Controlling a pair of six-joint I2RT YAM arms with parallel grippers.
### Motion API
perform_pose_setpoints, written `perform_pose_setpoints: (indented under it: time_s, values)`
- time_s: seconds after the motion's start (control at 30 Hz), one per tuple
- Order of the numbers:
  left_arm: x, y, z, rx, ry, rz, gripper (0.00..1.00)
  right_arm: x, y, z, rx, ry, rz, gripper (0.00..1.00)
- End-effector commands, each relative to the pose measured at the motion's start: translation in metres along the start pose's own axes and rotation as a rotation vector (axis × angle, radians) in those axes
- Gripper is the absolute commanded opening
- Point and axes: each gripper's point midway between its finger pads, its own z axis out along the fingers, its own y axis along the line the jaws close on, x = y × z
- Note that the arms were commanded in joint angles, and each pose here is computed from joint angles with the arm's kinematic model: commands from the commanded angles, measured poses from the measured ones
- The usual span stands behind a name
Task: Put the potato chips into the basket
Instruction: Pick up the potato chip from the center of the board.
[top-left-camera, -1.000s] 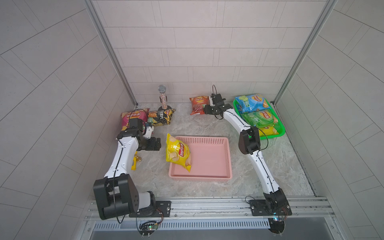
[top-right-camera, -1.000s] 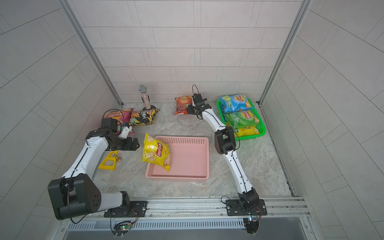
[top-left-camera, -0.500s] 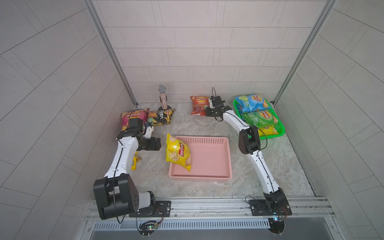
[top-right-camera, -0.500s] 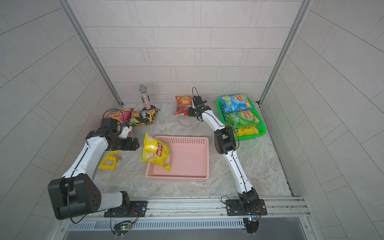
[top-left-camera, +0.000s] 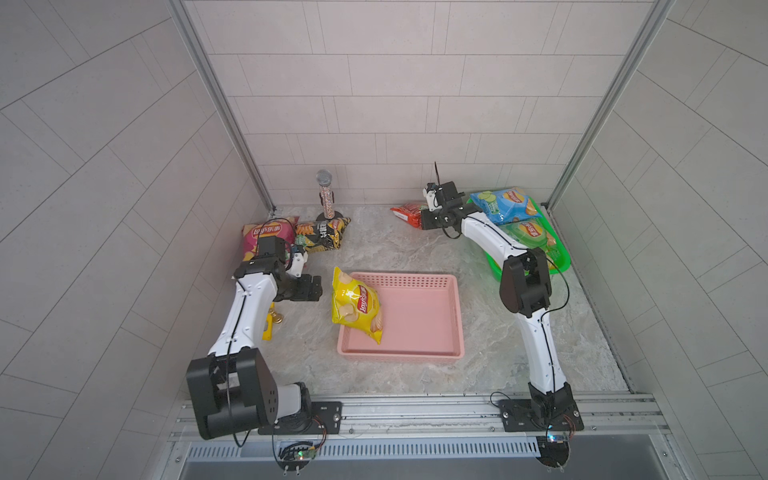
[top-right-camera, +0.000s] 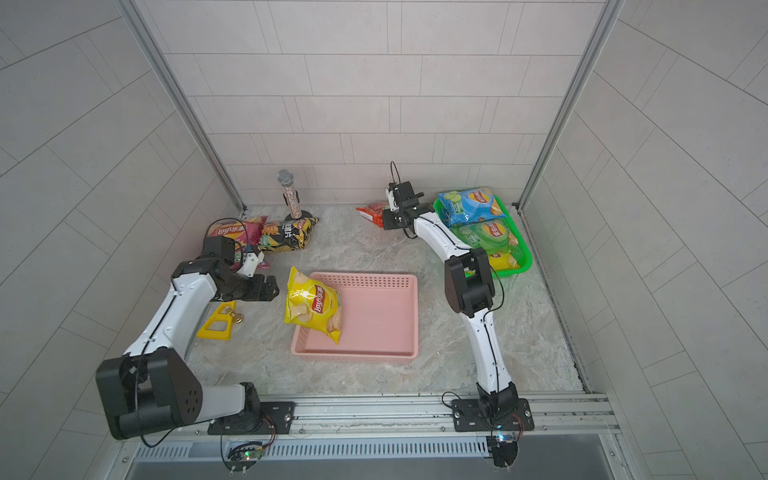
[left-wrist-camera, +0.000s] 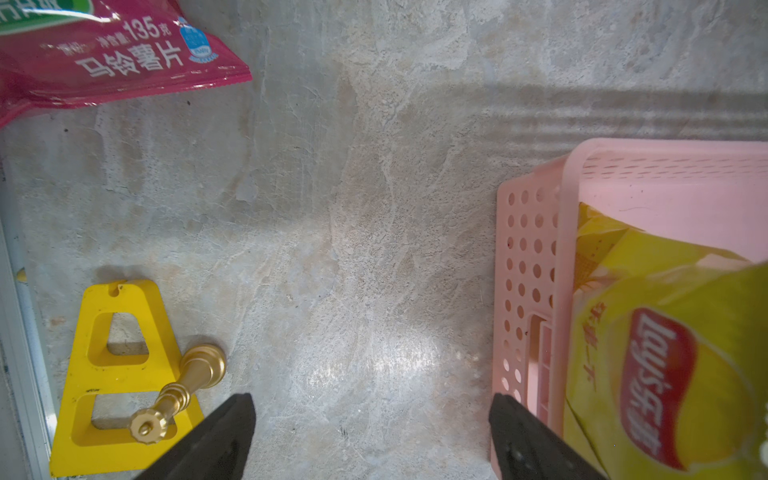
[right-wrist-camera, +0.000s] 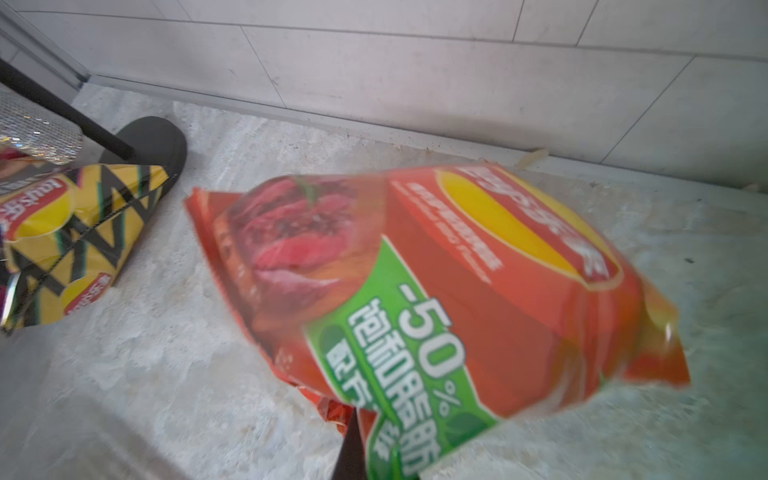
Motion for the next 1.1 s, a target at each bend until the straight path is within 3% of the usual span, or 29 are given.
perform_pose_setpoints:
  time_s: [0.0, 0.27, 0.4, 0.53, 0.7, 0.83, 1.07]
  values:
    - [-0.002, 0.0, -0.007, -0.007, -0.019, 0.008, 0.95, -0.025, 0.014, -0.045, -0.04, -0.086, -0.056, 0.0]
    - [-0.013, -0.003, -0.024, -0.01, -0.059, 0.032, 0.95, -0.024, 0.046, -0.115, -0.174, -0.115, -0.055, 0.0]
    - [-0.021, -0.005, -0.039, -0.016, -0.084, 0.059, 0.95, -0.016, 0.086, -0.155, -0.348, -0.106, -0.096, 0.0]
    - [-0.025, -0.011, -0.051, -0.004, -0.102, 0.076, 0.95, 0.02, 0.138, -0.198, -0.5, -0.052, -0.297, 0.0]
    - [-0.031, -0.018, -0.064, 0.021, -0.149, 0.087, 0.96, 0.078, 0.167, -0.235, -0.505, -0.003, -0.608, 0.0]
    - [-0.035, -0.023, -0.074, 0.032, -0.172, 0.09, 0.96, 0.1, 0.171, -0.263, -0.501, -0.092, -0.742, 0.0]
    - [-0.045, -0.045, -0.102, 0.134, -0.198, 0.101, 0.96, 0.13, 0.183, -0.317, -0.643, -0.3, -0.958, 0.0]
